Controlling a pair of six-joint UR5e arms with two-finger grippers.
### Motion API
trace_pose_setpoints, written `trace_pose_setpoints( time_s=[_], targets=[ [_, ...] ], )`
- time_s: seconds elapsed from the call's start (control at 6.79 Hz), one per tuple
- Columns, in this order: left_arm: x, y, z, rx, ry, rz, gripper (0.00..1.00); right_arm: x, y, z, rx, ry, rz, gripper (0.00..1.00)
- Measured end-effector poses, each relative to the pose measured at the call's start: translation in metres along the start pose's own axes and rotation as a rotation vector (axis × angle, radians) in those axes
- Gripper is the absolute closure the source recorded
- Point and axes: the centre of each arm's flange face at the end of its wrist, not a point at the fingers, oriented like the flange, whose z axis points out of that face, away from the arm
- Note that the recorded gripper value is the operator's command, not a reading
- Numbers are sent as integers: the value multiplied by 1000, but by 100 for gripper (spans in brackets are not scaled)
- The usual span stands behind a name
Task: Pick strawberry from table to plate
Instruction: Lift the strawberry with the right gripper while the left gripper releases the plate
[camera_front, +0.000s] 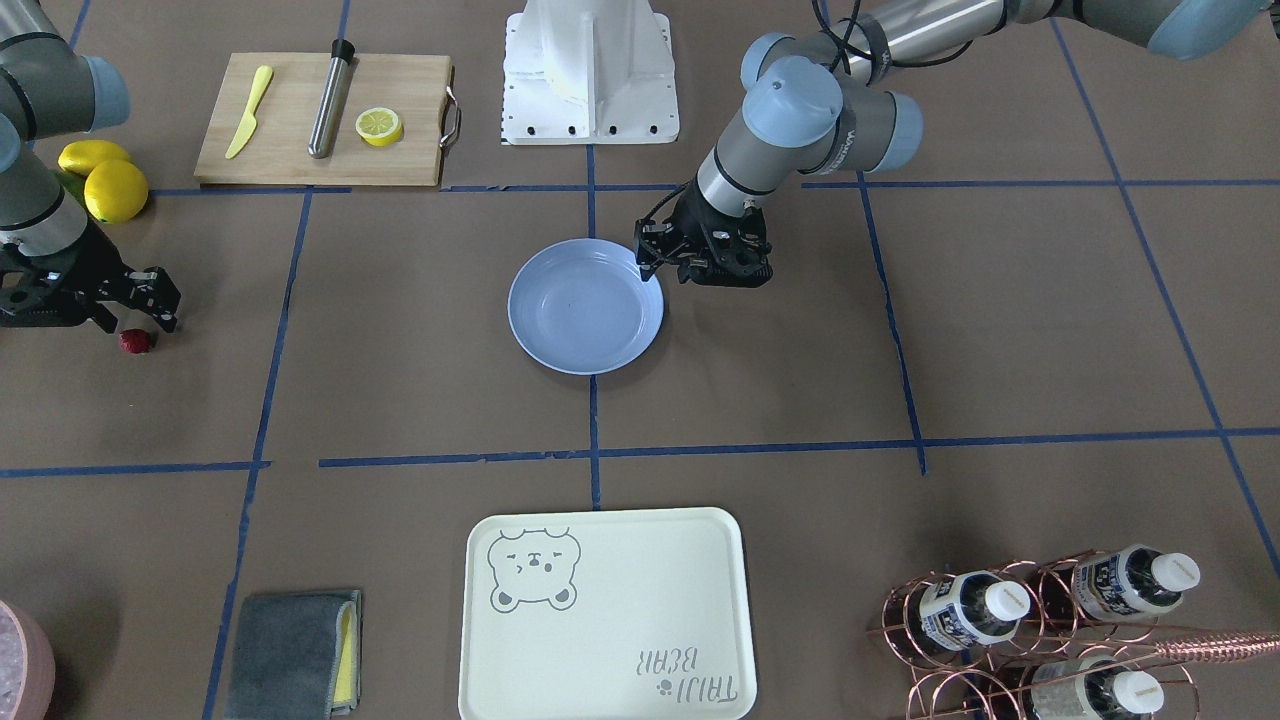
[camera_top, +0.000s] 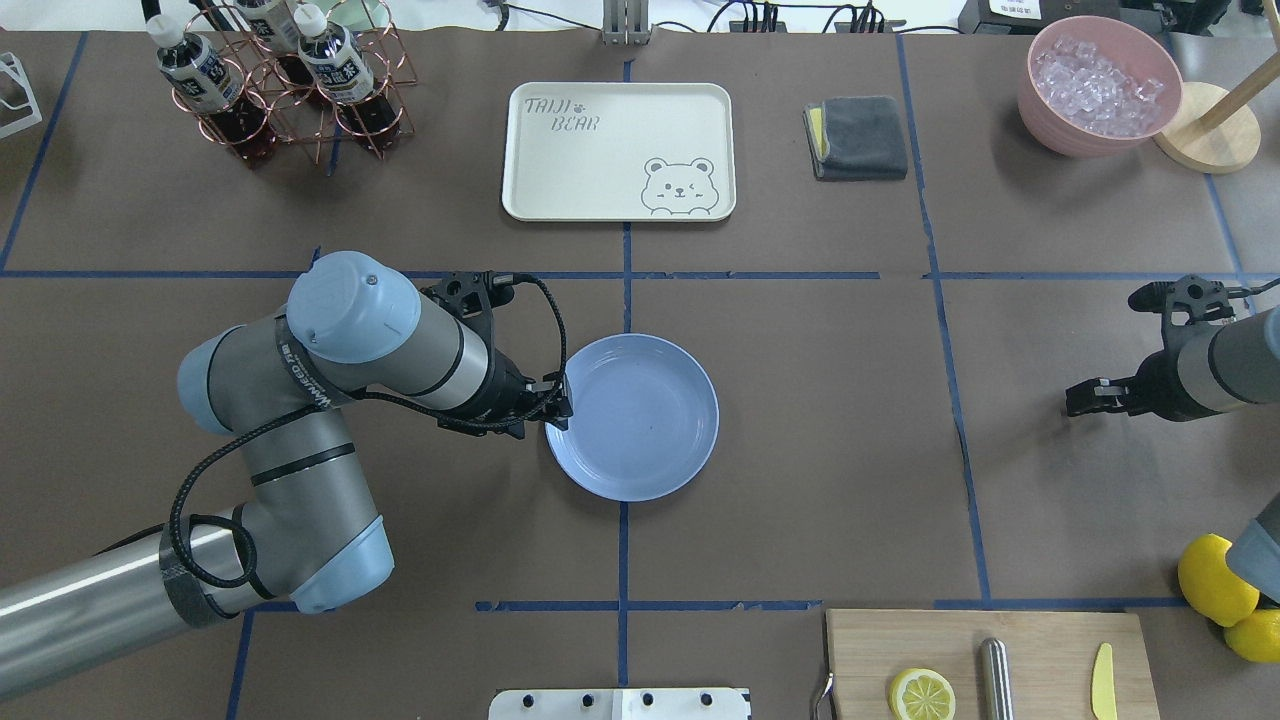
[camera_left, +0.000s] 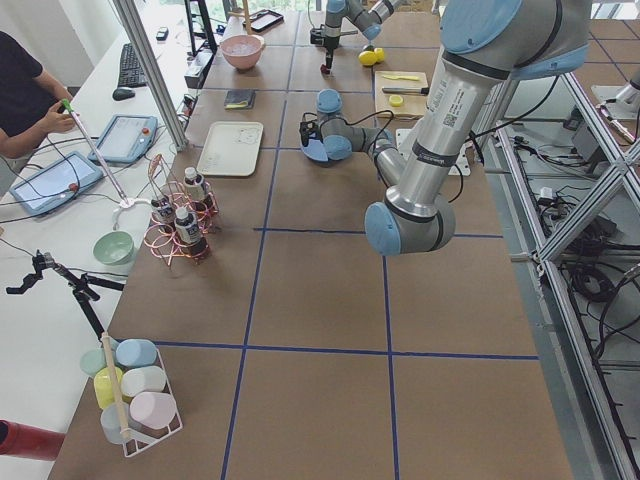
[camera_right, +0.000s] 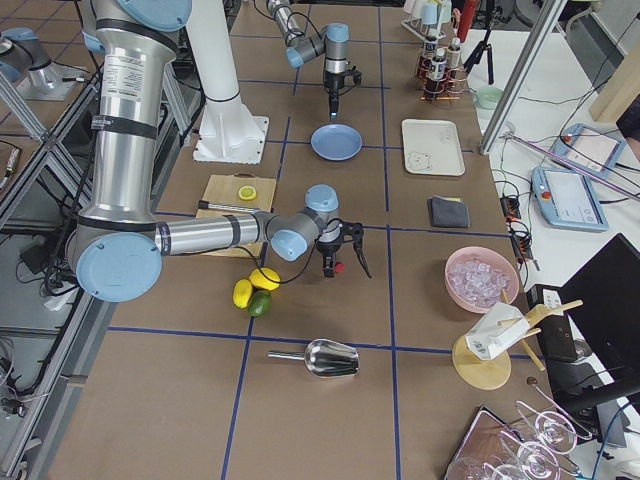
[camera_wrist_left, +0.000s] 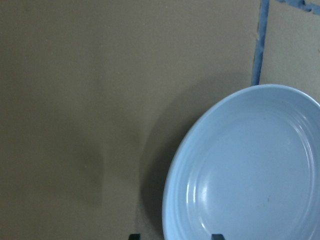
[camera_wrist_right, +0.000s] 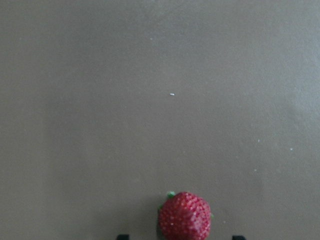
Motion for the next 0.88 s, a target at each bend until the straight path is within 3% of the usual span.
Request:
trace_pose_setpoints(
  time_s=[0.88],
  targets=[
    [-1, 0, 0, 1, -1, -1, 42, -1, -5, 1, 31, 19, 1, 35]
  ],
)
